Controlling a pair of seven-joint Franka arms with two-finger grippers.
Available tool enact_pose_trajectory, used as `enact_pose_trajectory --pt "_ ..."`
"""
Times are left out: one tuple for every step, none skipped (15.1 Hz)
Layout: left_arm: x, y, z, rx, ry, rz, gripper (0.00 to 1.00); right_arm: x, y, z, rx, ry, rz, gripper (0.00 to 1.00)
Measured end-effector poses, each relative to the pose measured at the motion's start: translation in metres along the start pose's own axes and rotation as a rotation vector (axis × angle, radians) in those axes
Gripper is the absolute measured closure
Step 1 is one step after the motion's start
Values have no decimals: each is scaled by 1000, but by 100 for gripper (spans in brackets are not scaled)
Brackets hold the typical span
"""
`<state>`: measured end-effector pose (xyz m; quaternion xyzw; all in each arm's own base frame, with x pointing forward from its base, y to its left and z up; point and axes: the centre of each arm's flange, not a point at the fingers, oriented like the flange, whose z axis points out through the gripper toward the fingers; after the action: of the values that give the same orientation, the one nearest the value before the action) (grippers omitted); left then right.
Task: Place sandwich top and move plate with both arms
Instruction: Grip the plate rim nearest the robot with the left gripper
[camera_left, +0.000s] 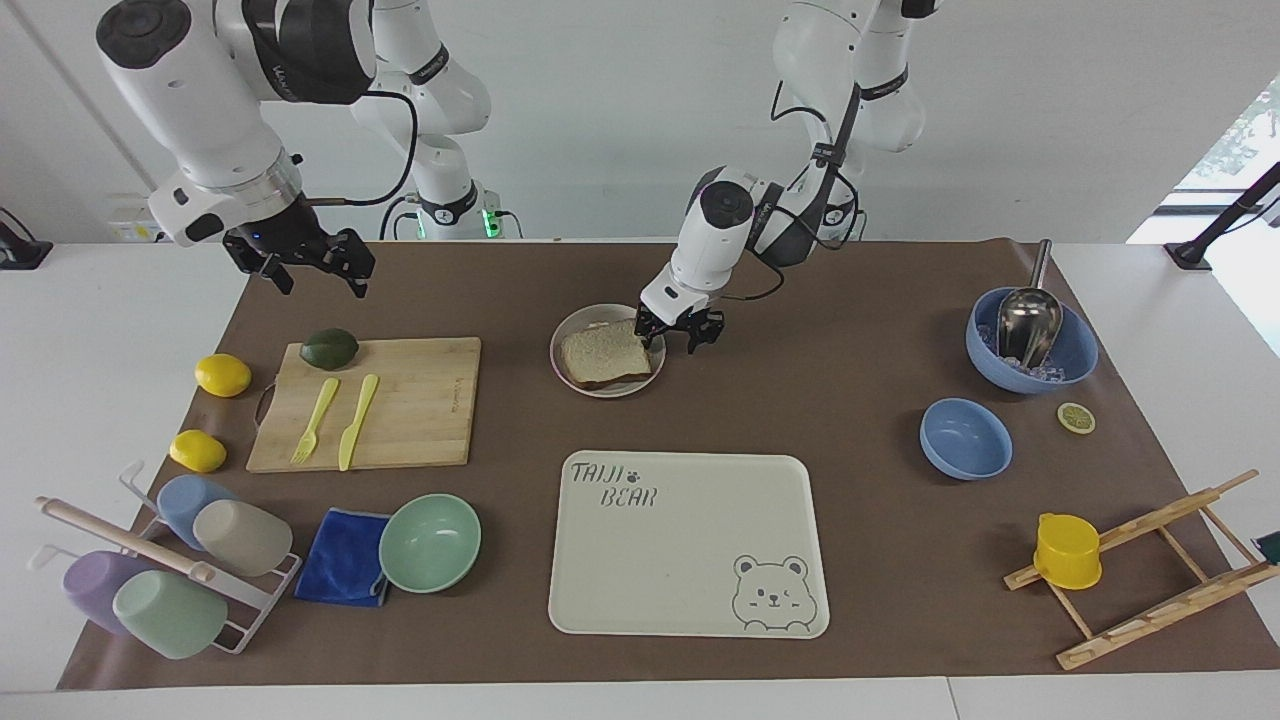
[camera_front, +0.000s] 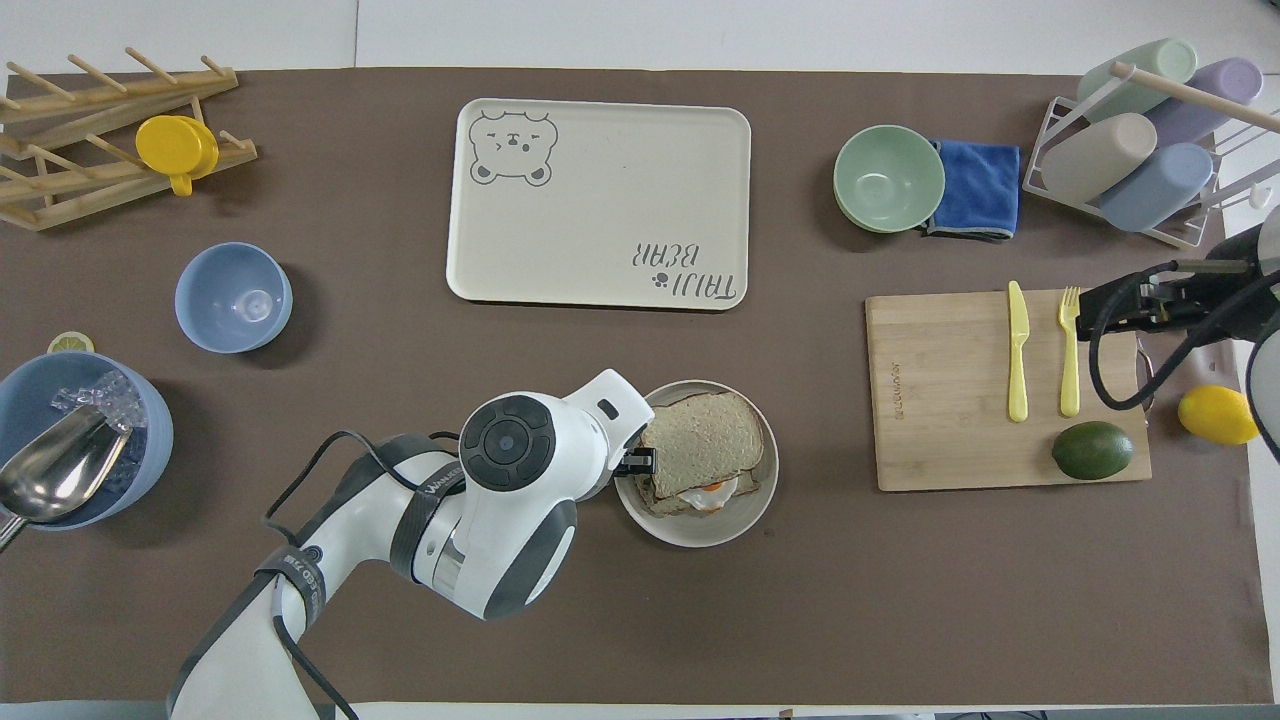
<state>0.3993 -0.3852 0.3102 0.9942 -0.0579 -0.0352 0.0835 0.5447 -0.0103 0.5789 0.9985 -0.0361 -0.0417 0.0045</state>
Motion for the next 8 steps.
enact_pose_trajectory --pt "-1 -1 2 -2 -6 -7 26 0 2 0 0 0 -1 0" --pt "-2 -2 4 -9 -14 -19 31 0 4 0 1 0 3 0" --pt "-2 -3 4 -16 -19 -30 40 0 6 0 1 0 5 0" --pt "-2 -3 4 -23 -22 -38 40 0 6 0 1 0 5 0" --pt "-2 -3 4 -29 -25 -46 45 0 6 0 1 0 5 0" --pt "-3 -3 4 -36 -29 -54 51 0 5 -1 1 0 4 0" --pt "-3 -2 4 -41 -33 -59 51 0 5 -1 1 0 4 0" --pt "-5 0 5 -45 -35 -61 57 0 5 -1 1 1 4 0"
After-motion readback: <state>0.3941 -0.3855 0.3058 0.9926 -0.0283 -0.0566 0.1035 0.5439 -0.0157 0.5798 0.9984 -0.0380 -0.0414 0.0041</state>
